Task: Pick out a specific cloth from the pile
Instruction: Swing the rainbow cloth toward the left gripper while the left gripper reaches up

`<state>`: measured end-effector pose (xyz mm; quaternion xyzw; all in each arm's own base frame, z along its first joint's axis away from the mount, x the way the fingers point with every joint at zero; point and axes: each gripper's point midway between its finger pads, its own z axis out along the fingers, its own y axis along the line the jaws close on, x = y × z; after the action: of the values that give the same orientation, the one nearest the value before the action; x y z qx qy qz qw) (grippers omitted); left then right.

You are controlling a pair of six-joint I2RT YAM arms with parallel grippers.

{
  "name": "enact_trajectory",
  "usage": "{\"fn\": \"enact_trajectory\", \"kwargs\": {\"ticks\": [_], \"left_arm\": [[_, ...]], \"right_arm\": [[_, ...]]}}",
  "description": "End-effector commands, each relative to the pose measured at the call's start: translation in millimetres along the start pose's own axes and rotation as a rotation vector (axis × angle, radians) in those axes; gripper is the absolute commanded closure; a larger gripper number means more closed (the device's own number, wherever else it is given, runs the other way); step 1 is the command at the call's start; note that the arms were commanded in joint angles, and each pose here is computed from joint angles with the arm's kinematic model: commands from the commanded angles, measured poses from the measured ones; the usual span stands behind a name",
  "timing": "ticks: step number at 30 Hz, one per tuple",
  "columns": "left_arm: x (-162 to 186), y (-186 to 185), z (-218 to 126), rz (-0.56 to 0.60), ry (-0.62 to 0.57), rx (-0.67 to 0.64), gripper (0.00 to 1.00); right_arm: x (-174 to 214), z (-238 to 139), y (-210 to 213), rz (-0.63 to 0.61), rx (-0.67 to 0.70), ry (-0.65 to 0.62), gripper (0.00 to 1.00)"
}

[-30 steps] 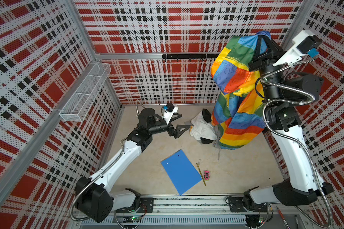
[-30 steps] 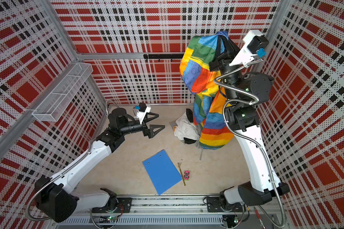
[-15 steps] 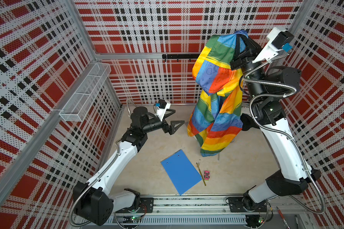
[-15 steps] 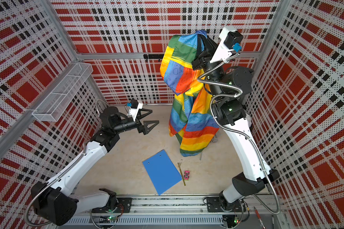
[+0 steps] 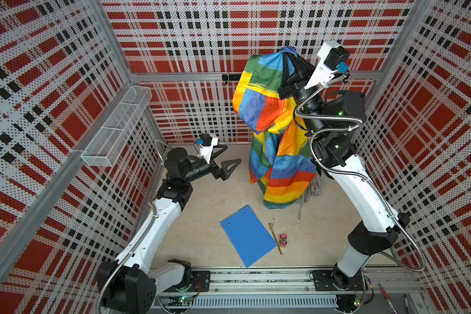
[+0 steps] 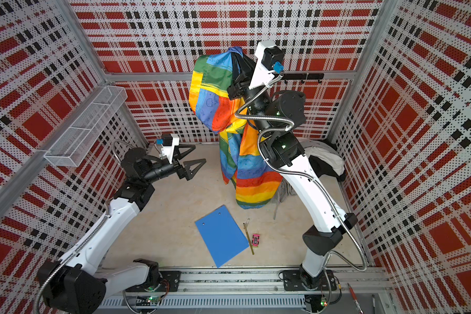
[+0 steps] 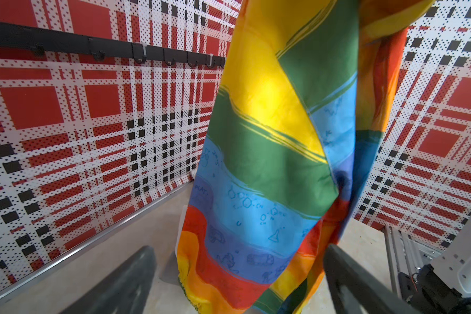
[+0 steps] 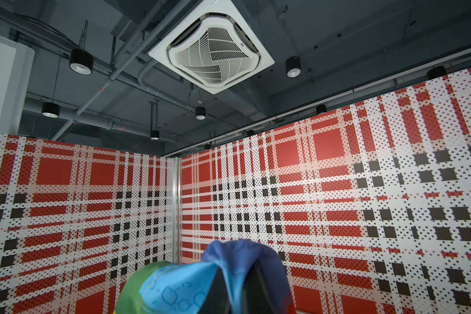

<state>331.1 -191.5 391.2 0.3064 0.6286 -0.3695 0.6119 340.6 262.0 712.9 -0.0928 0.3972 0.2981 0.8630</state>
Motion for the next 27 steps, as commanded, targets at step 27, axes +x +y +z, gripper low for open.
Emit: {"fn": "enact_trajectory", "kwargs": {"ticks": [27], "left_arm": [[-30, 11, -34, 0.068, -0.106, -0.06, 0.01]], "right_arm": [[51, 31, 46, 0.11, -0.02, -0.127, 0.92]]}}
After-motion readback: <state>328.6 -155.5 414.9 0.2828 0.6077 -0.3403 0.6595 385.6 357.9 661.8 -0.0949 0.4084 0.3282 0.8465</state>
